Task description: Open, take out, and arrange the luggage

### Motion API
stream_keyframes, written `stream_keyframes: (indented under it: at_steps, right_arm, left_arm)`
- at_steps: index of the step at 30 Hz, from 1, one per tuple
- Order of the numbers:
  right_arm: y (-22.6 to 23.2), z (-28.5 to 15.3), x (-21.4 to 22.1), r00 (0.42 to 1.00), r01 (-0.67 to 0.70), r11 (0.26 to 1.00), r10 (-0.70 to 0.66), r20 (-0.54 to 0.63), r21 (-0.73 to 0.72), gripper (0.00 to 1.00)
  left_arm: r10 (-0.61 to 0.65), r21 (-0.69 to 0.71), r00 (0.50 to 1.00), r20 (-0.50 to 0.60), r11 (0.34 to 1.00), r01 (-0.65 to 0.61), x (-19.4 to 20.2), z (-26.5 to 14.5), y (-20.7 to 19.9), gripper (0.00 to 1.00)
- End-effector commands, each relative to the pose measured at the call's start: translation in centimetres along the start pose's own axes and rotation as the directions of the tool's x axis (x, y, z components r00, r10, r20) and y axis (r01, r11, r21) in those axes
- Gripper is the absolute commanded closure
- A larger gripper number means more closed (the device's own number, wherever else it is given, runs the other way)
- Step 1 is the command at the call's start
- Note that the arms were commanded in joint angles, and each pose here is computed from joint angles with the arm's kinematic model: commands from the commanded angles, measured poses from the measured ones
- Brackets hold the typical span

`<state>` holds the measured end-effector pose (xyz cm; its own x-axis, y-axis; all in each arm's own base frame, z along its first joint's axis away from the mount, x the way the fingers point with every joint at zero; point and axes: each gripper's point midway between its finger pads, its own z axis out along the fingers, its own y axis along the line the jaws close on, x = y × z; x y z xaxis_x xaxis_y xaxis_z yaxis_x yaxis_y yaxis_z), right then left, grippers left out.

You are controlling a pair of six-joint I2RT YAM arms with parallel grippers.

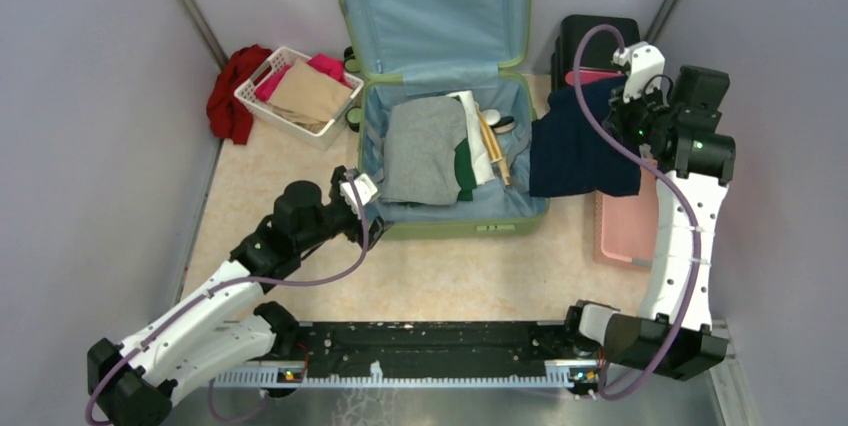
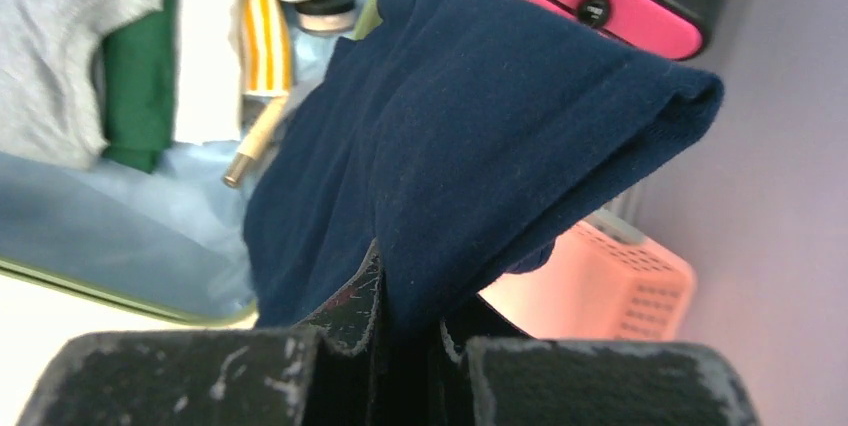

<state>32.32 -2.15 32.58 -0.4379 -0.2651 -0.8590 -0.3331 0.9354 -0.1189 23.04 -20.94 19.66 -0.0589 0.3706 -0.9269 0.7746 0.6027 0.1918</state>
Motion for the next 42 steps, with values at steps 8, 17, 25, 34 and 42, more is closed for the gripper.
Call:
stream_keyframes:
  at_steps: [8,17,25,34,42]
  right_arm:
    - [-4.6,-9.3,-2.4,0.939,0.344,0.902,-0.326,-0.109,0.263,1.00]
    - [-5.3,-11.4,-0.9,0.905,0.420,0.852,-0.371,-0.208,0.311,1.00]
    - [-5.5,-12.6,0.6,0.857,0.498,0.820,-0.413,-0.308,0.283,1.00]
    - [-4.3,-15.9,2.6,0.786,0.589,0.764,-0.466,-0.407,0.263,1.00]
    - [-2.9,-21.0,3.0,0.703,0.682,0.682,-0.510,-0.497,0.265,1.00]
  left_arm:
    - [0.023,-0.017,1.000,-0.009,1.000,-0.023,0.4,0.0,0.4,0.01]
    - [0.025,-0.014,0.999,-0.024,1.000,-0.026,0.9,0.2,0.4,0.01]
    - [0.028,-0.017,0.999,-0.032,0.999,-0.029,1.2,0.2,0.4,0.01]
    - [0.031,-0.010,0.999,-0.030,0.999,-0.031,1.2,0.3,0.3,0.01]
    - [0.033,0.003,0.999,-0.036,0.999,-0.033,1.4,0.5,0.1,0.01]
